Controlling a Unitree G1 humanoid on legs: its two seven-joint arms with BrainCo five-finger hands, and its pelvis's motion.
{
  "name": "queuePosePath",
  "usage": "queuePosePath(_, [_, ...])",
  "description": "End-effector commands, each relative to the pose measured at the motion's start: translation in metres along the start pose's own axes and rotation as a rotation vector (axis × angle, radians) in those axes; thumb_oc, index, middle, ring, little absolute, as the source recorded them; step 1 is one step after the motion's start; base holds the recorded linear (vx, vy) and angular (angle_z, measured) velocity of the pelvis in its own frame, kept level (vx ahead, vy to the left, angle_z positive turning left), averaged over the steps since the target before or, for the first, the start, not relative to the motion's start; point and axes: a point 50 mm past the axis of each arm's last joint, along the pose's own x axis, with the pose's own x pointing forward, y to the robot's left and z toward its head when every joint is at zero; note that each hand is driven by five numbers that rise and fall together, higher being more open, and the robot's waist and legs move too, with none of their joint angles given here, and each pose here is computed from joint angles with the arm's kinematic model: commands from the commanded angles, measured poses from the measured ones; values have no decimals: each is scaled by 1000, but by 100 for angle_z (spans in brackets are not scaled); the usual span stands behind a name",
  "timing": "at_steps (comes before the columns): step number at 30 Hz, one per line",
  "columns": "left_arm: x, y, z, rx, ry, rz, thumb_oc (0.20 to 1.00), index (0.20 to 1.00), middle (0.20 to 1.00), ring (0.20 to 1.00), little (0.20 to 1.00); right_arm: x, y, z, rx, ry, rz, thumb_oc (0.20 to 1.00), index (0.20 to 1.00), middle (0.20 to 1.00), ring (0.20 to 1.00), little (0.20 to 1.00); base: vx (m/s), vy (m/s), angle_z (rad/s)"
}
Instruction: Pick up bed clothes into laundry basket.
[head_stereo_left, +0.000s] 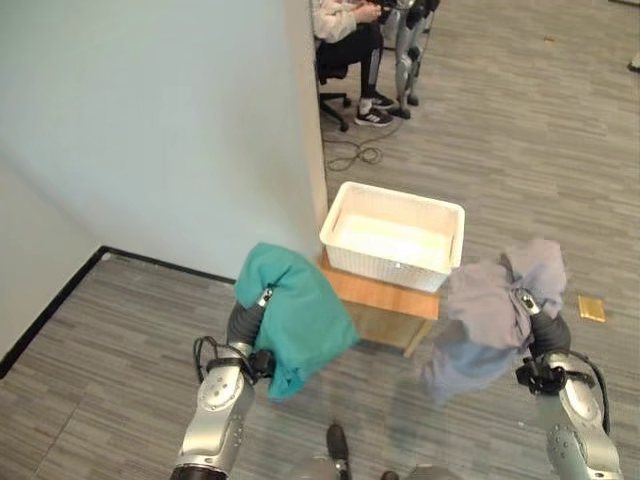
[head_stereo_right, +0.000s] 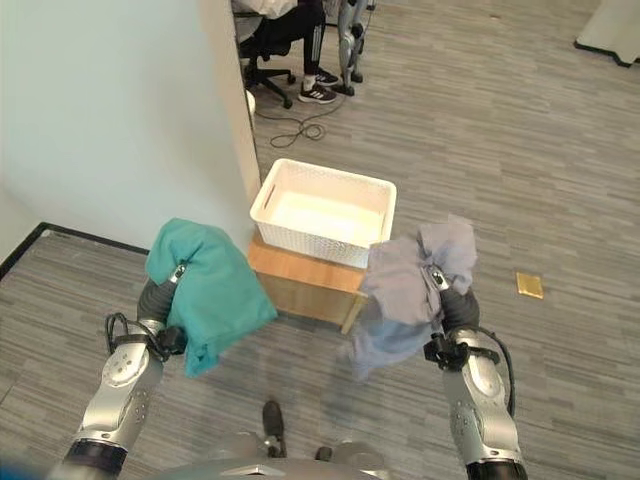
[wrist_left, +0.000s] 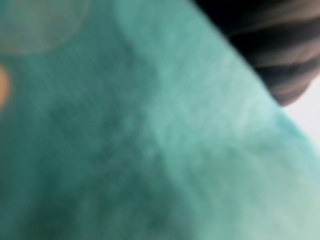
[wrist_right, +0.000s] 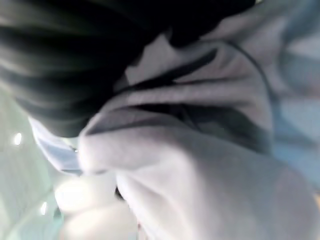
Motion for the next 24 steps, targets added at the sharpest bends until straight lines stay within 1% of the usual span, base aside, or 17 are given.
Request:
queuePosePath(1, [7,3,34,42,-163,-60,200,200,200,200,200,23,-20,70,-130,-309,-59,200,200,200,200,200,374,-148,86])
queuePosePath(2, [8,0,32,42,-152,-75,200,200,200,200,200,23,-31,83,-166,-354,-99,200,200,200,200,200,338,-93,100])
queuePosePath(4, [10,-3,30,37,-143,-89,200,200,200,200,200,24,-35,95,-192,-397,-117,200,200,200,200,200,176,-49,111])
queuePosePath(5, [10,-4,29,53,-137,-96,200,200,200,200,200,25,-42,107,-241,-427,-133,200,200,200,200,200,97,-119,108])
queuePosePath(6, [5,-9,25,43,-122,-125,200,200,200,200,200,24,-44,125,-316,-454,-99,200,200,200,200,200,134,-112,88])
queuePosePath(7, [5,-9,25,42,-121,-125,200,200,200,200,200,24,-44,125,-316,-454,-99,200,200,200,200,200,99,-172,91])
queuePosePath(8, [-2,-12,18,22,-92,-163,200,200,200,200,200,31,-46,151,-453,-487,-51,200,200,200,200,200,105,-117,66])
queuePosePath(10, [-11,-12,10,-11,-53,-175,200,200,200,200,200,42,-46,175,-587,-490,-12,200,200,200,200,200,88,-110,43])
queuePosePath(11, [-11,-12,10,-14,-53,-173,200,200,200,200,200,43,-45,175,-589,-491,-10,200,200,200,200,200,53,-110,38])
queuePosePath(12, [-21,-14,0,-53,-1,-199,200,200,200,200,200,56,-47,194,-711,-474,-7,200,200,200,200,200,42,-107,44])
queuePosePath(13, [-24,-15,-4,-55,23,-214,200,200,200,200,200,67,-51,201,-757,-450,-31,200,200,200,200,200,78,-104,21])
queuePosePath(15, [-28,-15,-5,-68,34,-218,200,200,200,200,200,75,-50,204,-781,-433,-28,200,200,200,200,200,62,-45,19])
queuePosePath(17, [-32,-14,-7,-62,57,-241,200,200,200,200,200,97,-52,214,-924,-358,-51,200,200,200,200,200,18,-66,19])
queuePosePath(18, [-32,-13,-7,-65,56,-235,200,200,200,200,200,99,-49,215,-926,-362,-44,200,200,200,200,200,-38,-47,1])
queuePosePath(19, [-31,-13,-5,-66,54,-238,200,200,200,200,200,112,-49,217,-981,-320,-62,200,200,200,200,200,-35,-28,2])
queuePosePath(22, [-30,-12,-3,-70,49,-238,200,200,200,200,200,123,-41,219,-1051,-300,-62,200,200,200,200,200,-59,-31,10])
queuePosePath(24, [-28,-14,-1,-72,41,-246,200,200,200,200,200,136,-37,210,-1038,-268,-83,200,200,200,200,200,-73,-30,10])
